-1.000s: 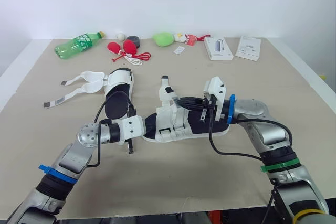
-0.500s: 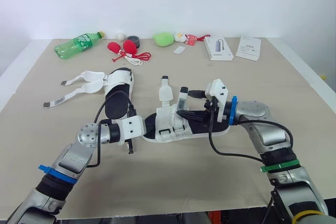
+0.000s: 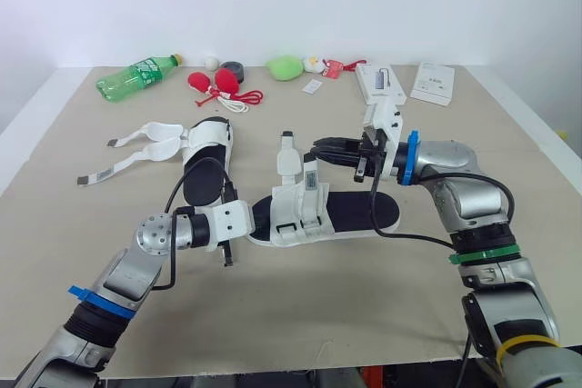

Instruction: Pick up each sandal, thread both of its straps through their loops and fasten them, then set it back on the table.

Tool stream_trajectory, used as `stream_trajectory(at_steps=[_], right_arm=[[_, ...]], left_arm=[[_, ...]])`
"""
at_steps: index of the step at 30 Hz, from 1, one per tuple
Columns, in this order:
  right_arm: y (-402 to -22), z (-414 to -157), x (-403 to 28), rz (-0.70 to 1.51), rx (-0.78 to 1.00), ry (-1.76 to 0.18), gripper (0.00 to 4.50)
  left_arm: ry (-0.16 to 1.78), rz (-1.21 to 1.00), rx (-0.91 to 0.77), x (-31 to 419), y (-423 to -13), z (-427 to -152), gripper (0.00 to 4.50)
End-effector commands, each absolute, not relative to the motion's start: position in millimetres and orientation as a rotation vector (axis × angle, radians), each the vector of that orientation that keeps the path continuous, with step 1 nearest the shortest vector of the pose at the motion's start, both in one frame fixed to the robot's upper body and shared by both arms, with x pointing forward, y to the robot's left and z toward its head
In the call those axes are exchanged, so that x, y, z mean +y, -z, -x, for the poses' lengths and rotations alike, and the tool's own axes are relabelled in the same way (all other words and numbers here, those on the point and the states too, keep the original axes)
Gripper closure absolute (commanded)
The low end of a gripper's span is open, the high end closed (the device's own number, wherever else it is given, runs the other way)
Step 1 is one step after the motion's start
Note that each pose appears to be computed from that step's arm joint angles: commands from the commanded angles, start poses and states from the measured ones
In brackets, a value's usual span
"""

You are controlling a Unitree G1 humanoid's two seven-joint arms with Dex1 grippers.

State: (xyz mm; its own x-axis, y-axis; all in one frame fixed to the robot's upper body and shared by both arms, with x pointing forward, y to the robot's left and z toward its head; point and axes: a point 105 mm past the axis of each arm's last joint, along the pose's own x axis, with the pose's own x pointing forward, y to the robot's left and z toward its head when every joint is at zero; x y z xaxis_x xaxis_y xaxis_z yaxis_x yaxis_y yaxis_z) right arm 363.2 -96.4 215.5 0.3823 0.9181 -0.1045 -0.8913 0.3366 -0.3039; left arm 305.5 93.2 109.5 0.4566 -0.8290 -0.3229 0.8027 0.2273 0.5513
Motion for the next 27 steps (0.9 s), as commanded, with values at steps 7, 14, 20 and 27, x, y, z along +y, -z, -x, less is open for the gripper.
stream_trajectory(at_steps=[7, 14, 20, 27], right_arm=[[-191, -368, -88, 0.408, 0.106, -1.287, 4.49], [-174, -374, -79, 0.51, 0.186, -1.333, 4.49], [-161, -365, -79, 0.534, 0.224, -1.371, 4.49], [-153, -351, -90, 0.507, 0.294, -1.382, 4.49]], left_arm=[[1.134, -0.738, 0.037, 96, -91, -306, 4.5], [1.148, -0.749, 0.026, 95, -93, -306, 4.5], [1.211, -0.721, -0.004, 86, -93, -295, 4.5], [1.307, -0.682, -0.022, 82, -95, -280, 4.5]])
